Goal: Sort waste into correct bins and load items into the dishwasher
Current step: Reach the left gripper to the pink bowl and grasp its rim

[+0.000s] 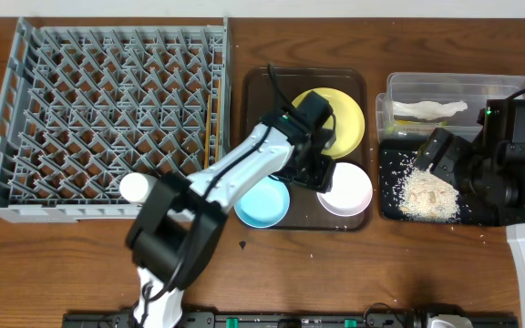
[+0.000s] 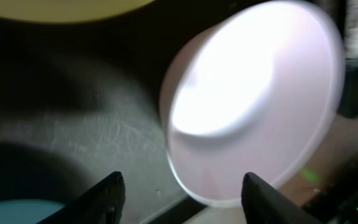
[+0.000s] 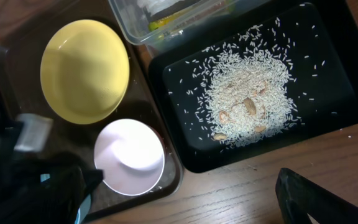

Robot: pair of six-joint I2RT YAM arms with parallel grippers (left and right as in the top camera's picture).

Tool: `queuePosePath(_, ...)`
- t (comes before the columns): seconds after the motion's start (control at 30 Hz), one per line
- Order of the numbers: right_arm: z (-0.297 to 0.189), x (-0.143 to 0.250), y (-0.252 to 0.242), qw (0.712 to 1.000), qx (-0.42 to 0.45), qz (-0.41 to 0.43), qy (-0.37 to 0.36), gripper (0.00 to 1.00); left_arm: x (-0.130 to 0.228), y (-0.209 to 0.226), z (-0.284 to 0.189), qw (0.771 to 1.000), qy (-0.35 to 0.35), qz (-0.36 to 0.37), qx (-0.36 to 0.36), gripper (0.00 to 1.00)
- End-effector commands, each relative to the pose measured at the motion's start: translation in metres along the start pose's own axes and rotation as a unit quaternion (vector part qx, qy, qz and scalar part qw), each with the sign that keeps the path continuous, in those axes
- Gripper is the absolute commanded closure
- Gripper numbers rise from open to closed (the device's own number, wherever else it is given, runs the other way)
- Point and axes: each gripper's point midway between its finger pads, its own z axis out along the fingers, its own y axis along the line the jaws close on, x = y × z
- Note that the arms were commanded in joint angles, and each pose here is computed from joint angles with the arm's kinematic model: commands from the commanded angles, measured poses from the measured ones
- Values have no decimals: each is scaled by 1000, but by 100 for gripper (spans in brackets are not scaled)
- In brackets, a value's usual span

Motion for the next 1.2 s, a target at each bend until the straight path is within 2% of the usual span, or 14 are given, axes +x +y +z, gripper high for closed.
queuePosePath(0.0,-3,-3,-1,1000,-2,-3,-5,4,7,10,29,999,31,-25,-2,46)
queuePosePath(0.13,-3,-3,-1,1000,-2,-3,-5,3,4,10,40,999,31,-32,0,56)
queuePosePath(0.27,-3,-3,-1,1000,-2,-3,-5,3,-3,7,40,999,16,-38,5,71)
queuePosePath(0.47,-3,-3,-1,1000,-2,-3,-5,4,-3,-3,47,1000,12,-23,8,72)
queuePosePath(0.6,-3,-3,-1,1000,-2,-3,-4,4,-1,-3,52,1000,14,-18,-2,81)
queuePosePath(0.67,-3,-3,-1,1000,-2,-3,-4,4,-2,3,54,1000,11,-18,-20,91)
queuePosePath(0.77,-3,-3,-1,1000,-2,-3,-4,4,-3,14,55,999,3,-18,-49,92)
queuePosePath(0.87,-3,-3,-1,1000,-2,-3,-4,4,-4,13,53,999,1,-18,-46,93)
queuePosePath(0.97,-3,-3,-1,1000,-2,-3,-4,4,-8,9,37,999,-12,-17,-42,92)
queuePosePath(1.07,-3,-3,-1,1000,-2,-3,-4,4,-23,2,-12,997,-60,-17,-38,93)
queuePosePath(1.17,-3,-3,-1,1000,-2,-3,-4,4,-36,16,-71,988,-133,-25,-79,93)
